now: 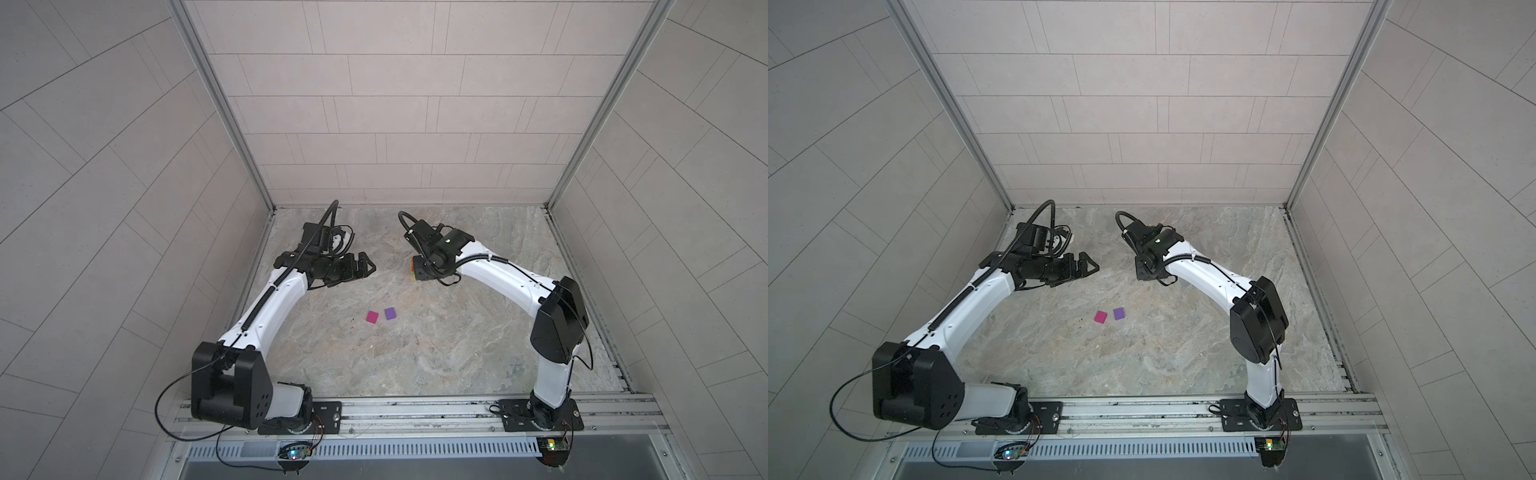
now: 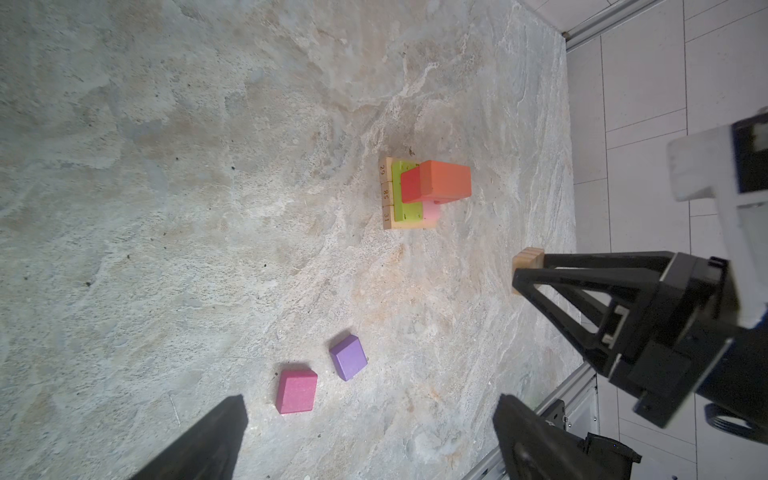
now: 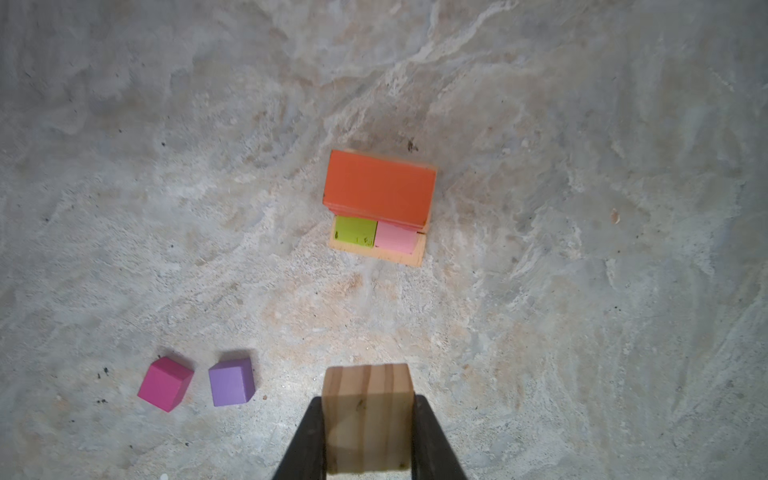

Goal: Build the wood block tower
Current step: 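Lift the wood cube with the right gripper and carry it over the stack, then lower the wood cube onto the top of the orange-red block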

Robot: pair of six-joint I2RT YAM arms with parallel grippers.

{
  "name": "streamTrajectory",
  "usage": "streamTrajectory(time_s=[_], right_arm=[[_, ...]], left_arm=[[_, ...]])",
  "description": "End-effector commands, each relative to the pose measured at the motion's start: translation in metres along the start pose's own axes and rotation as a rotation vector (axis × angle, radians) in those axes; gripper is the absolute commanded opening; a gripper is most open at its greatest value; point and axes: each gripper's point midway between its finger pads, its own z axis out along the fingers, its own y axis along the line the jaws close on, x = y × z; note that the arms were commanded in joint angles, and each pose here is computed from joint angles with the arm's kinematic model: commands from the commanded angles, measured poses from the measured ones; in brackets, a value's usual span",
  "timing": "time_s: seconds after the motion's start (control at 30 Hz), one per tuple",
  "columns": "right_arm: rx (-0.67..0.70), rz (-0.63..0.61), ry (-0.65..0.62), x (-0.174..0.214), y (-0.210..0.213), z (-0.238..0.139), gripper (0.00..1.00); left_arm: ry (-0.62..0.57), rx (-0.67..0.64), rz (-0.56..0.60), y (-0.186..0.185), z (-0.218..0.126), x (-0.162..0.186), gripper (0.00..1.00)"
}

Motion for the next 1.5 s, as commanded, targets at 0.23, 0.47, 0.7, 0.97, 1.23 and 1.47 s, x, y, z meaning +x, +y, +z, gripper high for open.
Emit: streamTrajectory(time_s=[0.23, 0.47, 0.7, 0.97, 1.23, 1.47], right_arm=[[0.089, 0.089, 0.020, -0.025, -0.004, 0.018, 0.22], [0.121, 0.109, 0.008, -0.043, -0.005, 0.025, 0.22], [0.142, 0.139, 0.011, -0.049, -0.008, 0.038, 0.21], [0.137, 0.157, 0.021, -0.055, -0.008, 0.049, 0.21], [0.152, 0.158, 0.030, -0.055, -0.011, 0.059, 0.21], [0.155, 0.155, 0.036, -0.055, -0.009, 0.066, 0.21]], left_arm=[[0.005, -0.004, -0.003, 0.002, -0.003, 0.004, 1.00], [0.001, 0.004, -0.002, 0.000, -0.004, 0.003, 1.00], [0.001, 0.007, -0.002, 0.000, -0.004, 0.003, 1.00], [0.002, 0.009, -0.003, 0.000, -0.003, 0.003, 1.00], [0.001, 0.009, -0.002, 0.000, -0.003, 0.003, 1.00], [-0.001, 0.010, -0.003, -0.001, -0.004, 0.002, 1.00]])
